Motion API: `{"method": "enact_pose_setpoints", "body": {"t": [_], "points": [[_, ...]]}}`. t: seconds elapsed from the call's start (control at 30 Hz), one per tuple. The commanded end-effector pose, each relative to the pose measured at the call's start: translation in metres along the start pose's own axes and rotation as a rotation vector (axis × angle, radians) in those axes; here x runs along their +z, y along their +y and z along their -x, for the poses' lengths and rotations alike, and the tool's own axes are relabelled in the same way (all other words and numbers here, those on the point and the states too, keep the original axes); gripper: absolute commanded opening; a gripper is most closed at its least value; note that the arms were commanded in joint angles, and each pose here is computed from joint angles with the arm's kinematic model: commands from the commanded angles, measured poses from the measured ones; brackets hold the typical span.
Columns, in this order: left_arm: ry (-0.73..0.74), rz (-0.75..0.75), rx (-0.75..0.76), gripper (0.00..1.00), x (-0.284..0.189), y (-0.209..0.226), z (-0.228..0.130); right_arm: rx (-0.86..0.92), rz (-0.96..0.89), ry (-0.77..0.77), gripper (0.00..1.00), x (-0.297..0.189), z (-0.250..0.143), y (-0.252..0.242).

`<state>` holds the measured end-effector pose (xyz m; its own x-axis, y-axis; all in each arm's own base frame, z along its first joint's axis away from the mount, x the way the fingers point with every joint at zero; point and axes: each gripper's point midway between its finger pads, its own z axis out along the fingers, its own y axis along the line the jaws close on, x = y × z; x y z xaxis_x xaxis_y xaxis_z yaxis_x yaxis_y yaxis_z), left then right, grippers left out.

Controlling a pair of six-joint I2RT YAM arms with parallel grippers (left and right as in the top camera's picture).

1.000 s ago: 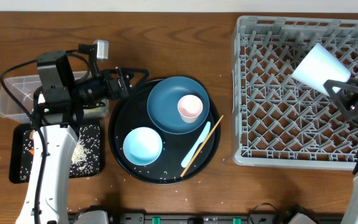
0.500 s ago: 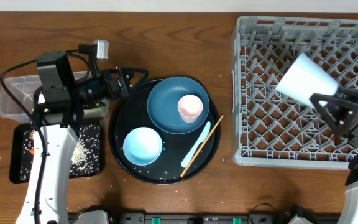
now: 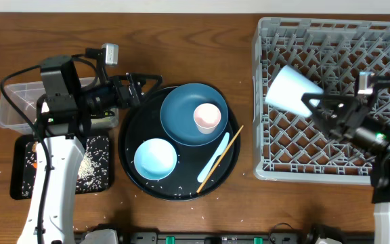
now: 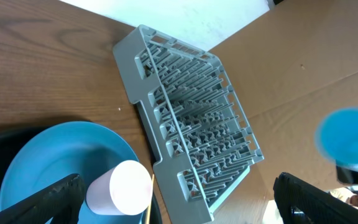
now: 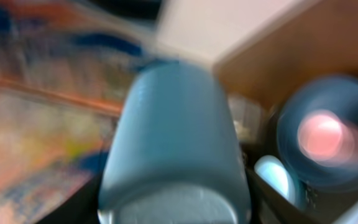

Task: Sort waste into correct bins and load items into the dishwasher rack
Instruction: 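Lower the cup upside down into the dish rack and release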

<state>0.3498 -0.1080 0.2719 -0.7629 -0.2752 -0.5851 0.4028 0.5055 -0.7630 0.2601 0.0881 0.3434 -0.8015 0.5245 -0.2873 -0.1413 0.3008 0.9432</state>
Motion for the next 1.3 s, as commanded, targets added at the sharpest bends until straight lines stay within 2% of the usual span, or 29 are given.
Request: {"method": "enact_pose_setpoints", "body": {"t": [0.0,0.03,0.17,0.27,0.47,0.77,0.87,0.97,1.27], "points": [[-0.006,0.007,0.010,0.98,-0.001,0.002,0.002,-0.443,-0.413,-0.166,0.01,-0.023,0.030,-0.023],[-0.006,0.007,0.010,0.98,-0.001,0.002,0.002,-0.455,-0.561,-0.168,0.01,-0.037,0.031,-0.036],[-0.006,0.007,0.010,0.98,-0.001,0.002,0.002,-0.454,-0.883,-0.110,0.01,-0.079,0.024,-0.057],[-0.006,0.007,0.010,0.98,-0.001,0.002,0.002,-0.408,-1.007,-0.053,0.01,-0.094,0.016,-0.071],[-0.006,0.007,0.010,0.98,-0.001,0.002,0.002,-0.305,-1.043,0.138,0.01,-0.081,0.006,-0.105],[-0.006,0.007,0.010,0.98,-0.001,0.002,0.002,-0.284,-1.070,0.354,0.01,-0.048,0.003,-0.141],[-0.006,0.007,0.010,0.98,-0.001,0.002,0.002,-0.278,-1.095,0.385,0.01,-0.037,0.003,-0.149],[-0.006,0.007,0.010,0.98,-0.001,0.002,0.002,-0.264,-1.215,0.390,0.01,-0.041,0.005,-0.163],[-0.006,0.007,0.010,0.98,-0.001,0.002,0.002,-0.335,-1.200,0.453,0.01,0.001,-0.006,-0.170]]}}
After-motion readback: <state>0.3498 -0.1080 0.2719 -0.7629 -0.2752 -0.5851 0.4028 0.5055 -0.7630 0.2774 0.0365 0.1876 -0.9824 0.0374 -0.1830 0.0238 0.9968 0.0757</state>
